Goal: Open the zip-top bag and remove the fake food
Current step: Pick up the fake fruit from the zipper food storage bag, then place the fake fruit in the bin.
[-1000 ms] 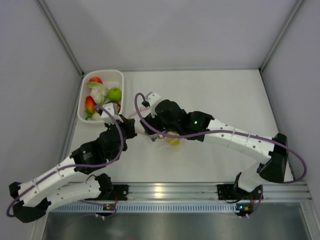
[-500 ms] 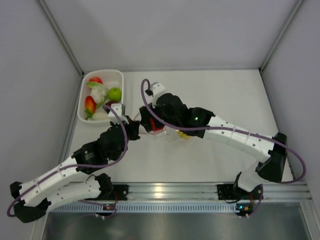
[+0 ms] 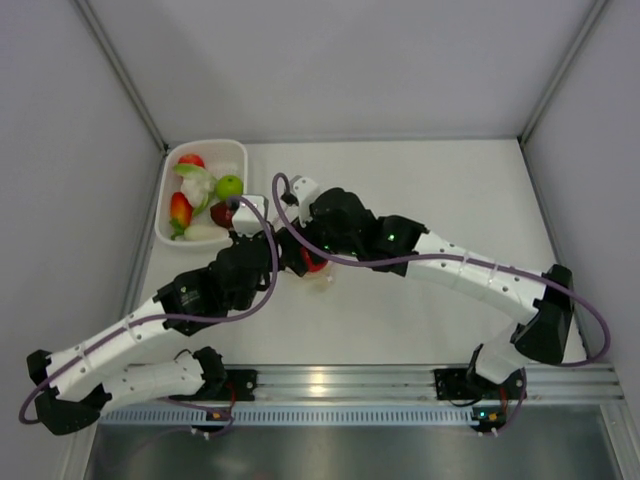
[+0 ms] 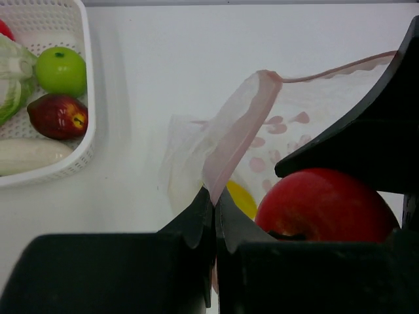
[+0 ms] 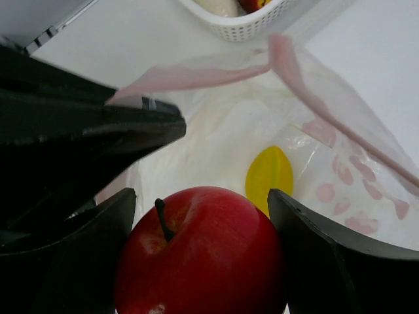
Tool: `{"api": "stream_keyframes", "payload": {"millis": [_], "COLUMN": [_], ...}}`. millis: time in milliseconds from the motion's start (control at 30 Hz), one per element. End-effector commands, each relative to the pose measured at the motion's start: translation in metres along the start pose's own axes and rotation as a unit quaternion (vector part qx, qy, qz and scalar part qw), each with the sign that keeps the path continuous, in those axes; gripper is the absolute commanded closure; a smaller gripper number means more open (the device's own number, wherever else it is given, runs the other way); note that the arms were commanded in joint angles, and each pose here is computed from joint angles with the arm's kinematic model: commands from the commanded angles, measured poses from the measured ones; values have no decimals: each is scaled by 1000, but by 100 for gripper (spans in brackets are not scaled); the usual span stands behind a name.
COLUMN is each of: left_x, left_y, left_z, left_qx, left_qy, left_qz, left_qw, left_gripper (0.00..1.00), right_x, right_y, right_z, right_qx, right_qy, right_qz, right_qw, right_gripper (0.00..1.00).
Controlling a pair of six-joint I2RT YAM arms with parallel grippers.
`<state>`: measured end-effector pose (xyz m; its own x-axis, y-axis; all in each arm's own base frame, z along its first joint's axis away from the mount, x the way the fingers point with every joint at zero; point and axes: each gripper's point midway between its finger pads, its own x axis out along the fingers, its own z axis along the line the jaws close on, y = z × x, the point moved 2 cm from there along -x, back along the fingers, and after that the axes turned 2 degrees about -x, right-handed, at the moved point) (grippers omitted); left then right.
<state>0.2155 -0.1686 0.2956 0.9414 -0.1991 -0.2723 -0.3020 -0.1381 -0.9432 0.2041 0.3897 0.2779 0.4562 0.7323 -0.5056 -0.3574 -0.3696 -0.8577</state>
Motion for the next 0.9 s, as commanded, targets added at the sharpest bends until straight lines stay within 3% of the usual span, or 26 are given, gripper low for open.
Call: {"api": "stream_keyframes", "payload": {"millis": [0, 200, 567, 667, 867], "left_x": [-1, 1, 18, 15, 3], "left_y": [-19, -9, 20, 29, 43], "left_z": [7, 13, 41, 45, 87], "left_qx": [-2, -22, -74, -79, -71], "left_qy": [-30, -34, -62, -62, -165], "left_qz": [-19, -9, 36, 44, 63], "left_qw": [999, 999, 995, 994, 982], "left_gripper": [100, 100, 100, 100, 100], "right_x": [-33, -56, -90, -89, -75], "right_y": [-13, -13, -74, -98, -139], "right_z": [31, 33, 28, 13, -26], "right_qx": [-52, -84, -13, 14, 72], "right_qy": [-100, -126, -139, -111, -87], "right_qz": [-34, -73, -174, -203, -235], "right_qw": [993, 986, 975, 973, 965], "right_gripper": [82, 82, 83, 83, 85]}}
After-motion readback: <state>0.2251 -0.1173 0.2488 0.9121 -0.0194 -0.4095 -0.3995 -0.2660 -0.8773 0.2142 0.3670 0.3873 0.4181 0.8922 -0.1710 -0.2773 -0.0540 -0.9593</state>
